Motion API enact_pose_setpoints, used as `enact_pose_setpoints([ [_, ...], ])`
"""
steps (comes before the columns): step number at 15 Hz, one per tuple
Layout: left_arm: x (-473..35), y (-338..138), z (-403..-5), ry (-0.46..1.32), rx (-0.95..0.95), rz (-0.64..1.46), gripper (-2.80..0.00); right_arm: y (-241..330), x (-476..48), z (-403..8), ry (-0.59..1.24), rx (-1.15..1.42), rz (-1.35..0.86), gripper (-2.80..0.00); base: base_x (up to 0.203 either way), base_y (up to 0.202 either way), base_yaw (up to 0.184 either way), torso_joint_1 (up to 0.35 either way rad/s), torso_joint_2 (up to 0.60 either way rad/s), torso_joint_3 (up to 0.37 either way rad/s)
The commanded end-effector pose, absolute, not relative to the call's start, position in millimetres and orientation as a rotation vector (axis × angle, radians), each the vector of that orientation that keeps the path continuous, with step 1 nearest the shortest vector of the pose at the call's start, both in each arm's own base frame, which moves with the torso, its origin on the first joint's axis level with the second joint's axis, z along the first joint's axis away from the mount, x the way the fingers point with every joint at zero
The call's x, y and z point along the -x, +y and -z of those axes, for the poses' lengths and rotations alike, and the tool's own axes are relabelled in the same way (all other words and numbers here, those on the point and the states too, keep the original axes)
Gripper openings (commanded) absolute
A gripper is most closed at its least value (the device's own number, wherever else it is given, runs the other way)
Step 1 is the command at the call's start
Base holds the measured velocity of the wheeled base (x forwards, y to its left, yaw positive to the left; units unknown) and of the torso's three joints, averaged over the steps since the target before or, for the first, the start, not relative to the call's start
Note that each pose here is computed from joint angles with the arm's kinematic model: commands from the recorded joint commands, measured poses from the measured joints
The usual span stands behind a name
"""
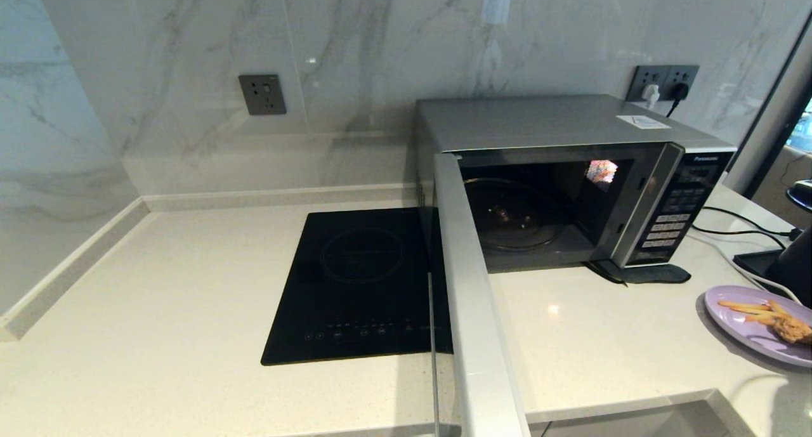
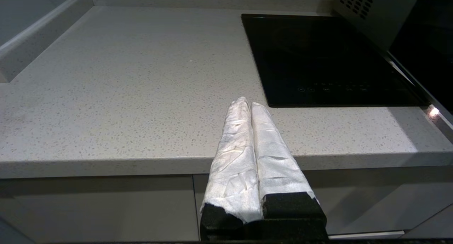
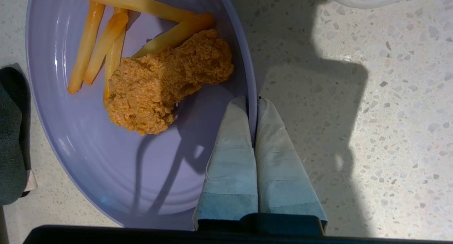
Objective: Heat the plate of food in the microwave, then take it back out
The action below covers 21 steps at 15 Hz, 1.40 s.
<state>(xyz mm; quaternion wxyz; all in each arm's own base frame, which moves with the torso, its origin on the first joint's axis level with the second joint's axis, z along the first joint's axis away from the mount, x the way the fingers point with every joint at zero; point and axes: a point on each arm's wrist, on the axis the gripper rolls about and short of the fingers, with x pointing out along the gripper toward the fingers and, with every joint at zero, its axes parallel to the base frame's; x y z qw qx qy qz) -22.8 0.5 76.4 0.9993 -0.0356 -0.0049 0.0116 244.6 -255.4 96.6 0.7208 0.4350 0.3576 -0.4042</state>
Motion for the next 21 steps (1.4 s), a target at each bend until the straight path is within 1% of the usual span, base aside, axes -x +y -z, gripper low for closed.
enact_pose_setpoints([
  [1, 23, 0, -76, -0.009, 0.072, -0.024, -2.8, -256, -245, -93, 0.803, -0.969, 0.897, -2.8, 0.0, 0.0, 0.0, 0.0, 0.0, 0.0],
  [6, 23, 0, -76, -0.009, 0.072, -0.024, -2.8, -254, -242, -97, 0.795, -0.965, 0.897, -2.8, 0.0, 0.0, 0.0, 0.0, 0.0, 0.0],
  [7, 23, 0, -76, -0.009, 0.072, -0.024, -2.8, -254, -242, -98, 0.79, -0.963, 0.897, -2.27, 0.0, 0.0, 0.0, 0.0, 0.0, 0.0],
  [8, 23, 0, -76, -0.009, 0.072, -0.024, -2.8, -253, -240, -101, 0.781, -0.963, 0.899, 0.0, 0.0, 0.0, 0.0, 0.0, 0.0, 0.0],
  [14, 23, 0, -76, -0.009, 0.072, -0.024, -2.8, -248, -228, -118, 0.74, -0.958, 0.905, 0.0, 0.0, 0.0, 0.0, 0.0, 0.0, 0.0],
  [18, 23, 0, -76, -0.009, 0.072, -0.024, -2.8, -228, -211, -158, 0.653, -0.924, 0.859, 0.0, 0.0, 0.0, 0.0, 0.0, 0.0, 0.0],
  [21, 23, 0, -76, -0.009, 0.072, -0.024, -2.8, -206, -194, -195, 0.595, -0.809, 0.803, 0.0, 0.0, 0.0, 0.0, 0.0, 0.0, 0.0],
])
